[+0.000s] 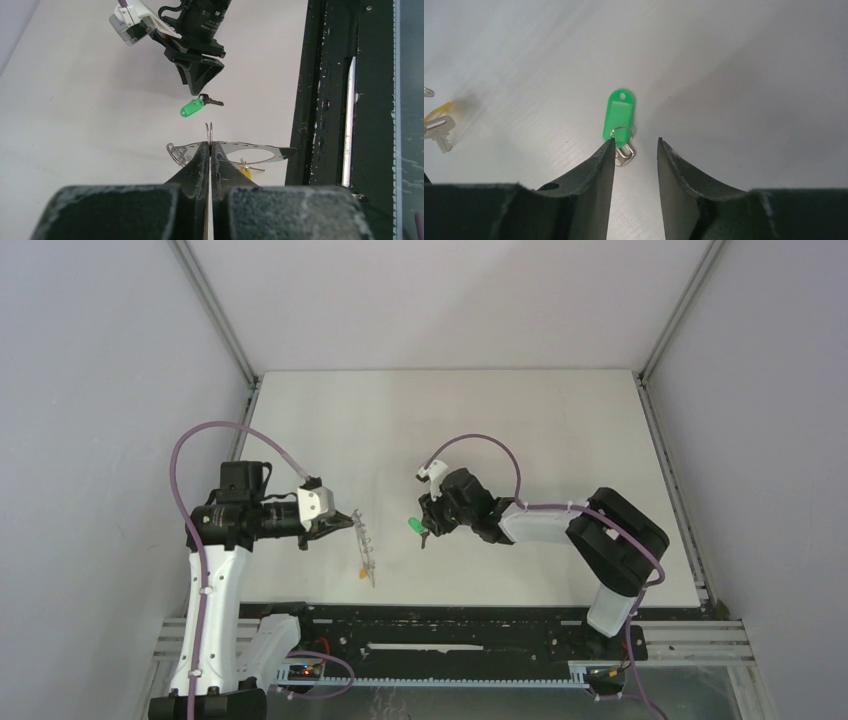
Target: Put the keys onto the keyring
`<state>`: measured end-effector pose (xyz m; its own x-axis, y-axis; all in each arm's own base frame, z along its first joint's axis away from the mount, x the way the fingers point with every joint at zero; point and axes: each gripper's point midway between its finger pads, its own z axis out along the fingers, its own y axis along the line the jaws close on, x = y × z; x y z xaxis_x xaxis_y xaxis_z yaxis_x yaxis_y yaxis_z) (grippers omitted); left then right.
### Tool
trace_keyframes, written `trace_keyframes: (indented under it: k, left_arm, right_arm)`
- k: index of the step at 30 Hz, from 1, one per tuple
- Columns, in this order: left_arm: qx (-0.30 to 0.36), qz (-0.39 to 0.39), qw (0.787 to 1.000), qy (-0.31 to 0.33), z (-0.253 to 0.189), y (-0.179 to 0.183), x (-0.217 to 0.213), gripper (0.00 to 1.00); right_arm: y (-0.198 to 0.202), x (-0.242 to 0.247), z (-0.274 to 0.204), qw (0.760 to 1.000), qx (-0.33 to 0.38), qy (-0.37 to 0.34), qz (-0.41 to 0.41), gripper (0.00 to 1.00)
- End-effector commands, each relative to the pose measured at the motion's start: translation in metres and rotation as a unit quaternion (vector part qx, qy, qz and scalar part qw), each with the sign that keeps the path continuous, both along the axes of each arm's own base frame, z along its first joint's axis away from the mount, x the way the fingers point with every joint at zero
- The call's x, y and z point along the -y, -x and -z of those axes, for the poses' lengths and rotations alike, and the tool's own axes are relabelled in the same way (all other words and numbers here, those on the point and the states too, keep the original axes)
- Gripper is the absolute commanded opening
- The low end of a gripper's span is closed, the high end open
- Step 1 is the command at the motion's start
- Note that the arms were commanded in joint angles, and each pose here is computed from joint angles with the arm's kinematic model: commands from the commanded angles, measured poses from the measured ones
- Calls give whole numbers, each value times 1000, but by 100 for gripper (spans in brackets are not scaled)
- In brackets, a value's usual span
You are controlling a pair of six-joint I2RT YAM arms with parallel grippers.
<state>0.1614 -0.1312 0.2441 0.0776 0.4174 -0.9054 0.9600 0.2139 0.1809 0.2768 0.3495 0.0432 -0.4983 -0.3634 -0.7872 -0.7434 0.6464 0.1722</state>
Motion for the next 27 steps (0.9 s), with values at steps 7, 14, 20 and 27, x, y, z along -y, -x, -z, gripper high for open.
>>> trace_keyframes:
  k: [7,14,20,27]
  left_arm:
    - [42,17,999,14,-22,1,6,0]
    - [42,16,999,13,-23,1,5,0]
    - [40,15,999,12,-24,1,5,0]
    - [39,16,999,12,-25,2,5,0]
  right_arm:
    - [0,-23,-4,999,46,12,21,47]
    - [-7,-24,3,998,49,23,39,45]
    - [-9,-22,1,998,48,22,44,22]
    - [-8,-20,1,998,41,22,42,0]
